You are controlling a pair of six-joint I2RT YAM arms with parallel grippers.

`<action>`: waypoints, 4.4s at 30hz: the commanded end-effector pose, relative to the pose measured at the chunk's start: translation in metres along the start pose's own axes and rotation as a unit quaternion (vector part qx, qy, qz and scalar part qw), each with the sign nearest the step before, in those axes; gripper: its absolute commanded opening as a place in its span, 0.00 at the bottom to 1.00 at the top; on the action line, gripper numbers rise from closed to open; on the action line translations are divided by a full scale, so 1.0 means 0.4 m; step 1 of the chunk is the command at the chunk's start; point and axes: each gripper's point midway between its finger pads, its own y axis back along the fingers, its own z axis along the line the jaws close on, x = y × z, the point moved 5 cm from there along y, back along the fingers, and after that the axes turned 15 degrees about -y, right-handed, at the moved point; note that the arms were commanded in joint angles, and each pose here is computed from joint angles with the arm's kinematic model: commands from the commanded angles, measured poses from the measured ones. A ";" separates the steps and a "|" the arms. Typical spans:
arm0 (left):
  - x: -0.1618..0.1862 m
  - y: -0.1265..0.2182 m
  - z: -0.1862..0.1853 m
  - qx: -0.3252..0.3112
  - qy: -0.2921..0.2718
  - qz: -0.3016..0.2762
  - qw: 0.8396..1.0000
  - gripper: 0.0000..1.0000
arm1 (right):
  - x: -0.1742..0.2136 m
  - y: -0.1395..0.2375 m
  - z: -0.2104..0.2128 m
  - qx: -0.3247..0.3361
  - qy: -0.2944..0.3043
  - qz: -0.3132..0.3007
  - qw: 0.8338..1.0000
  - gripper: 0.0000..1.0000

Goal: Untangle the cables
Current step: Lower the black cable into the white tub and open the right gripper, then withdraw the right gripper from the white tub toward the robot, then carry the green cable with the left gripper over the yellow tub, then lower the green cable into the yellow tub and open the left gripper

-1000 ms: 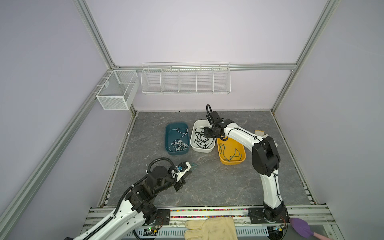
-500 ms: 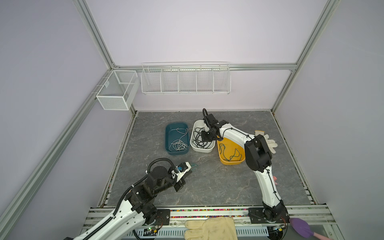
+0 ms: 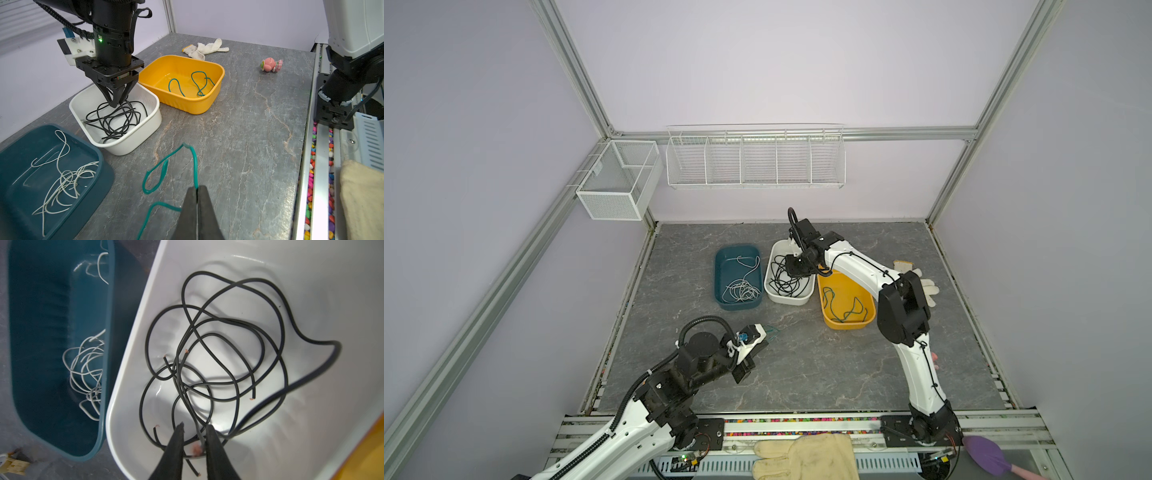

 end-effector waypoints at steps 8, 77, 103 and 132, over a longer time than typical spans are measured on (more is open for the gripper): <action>0.008 -0.002 -0.008 0.005 -0.015 0.001 1.000 0.00 | -0.009 0.152 0.032 -0.007 0.026 -0.030 0.999 0.40; -0.192 -0.083 0.042 -0.008 0.021 0.065 0.998 0.00 | 0.600 0.648 -0.395 -0.048 0.074 -0.145 0.985 0.88; -0.458 -0.470 0.078 0.070 0.018 0.030 0.997 0.00 | 0.614 0.647 -0.435 -0.059 0.057 -0.204 0.976 0.88; -0.236 -0.802 0.060 0.106 0.099 0.083 0.986 0.00 | 0.627 0.692 -0.464 -0.084 0.042 -0.271 0.958 0.88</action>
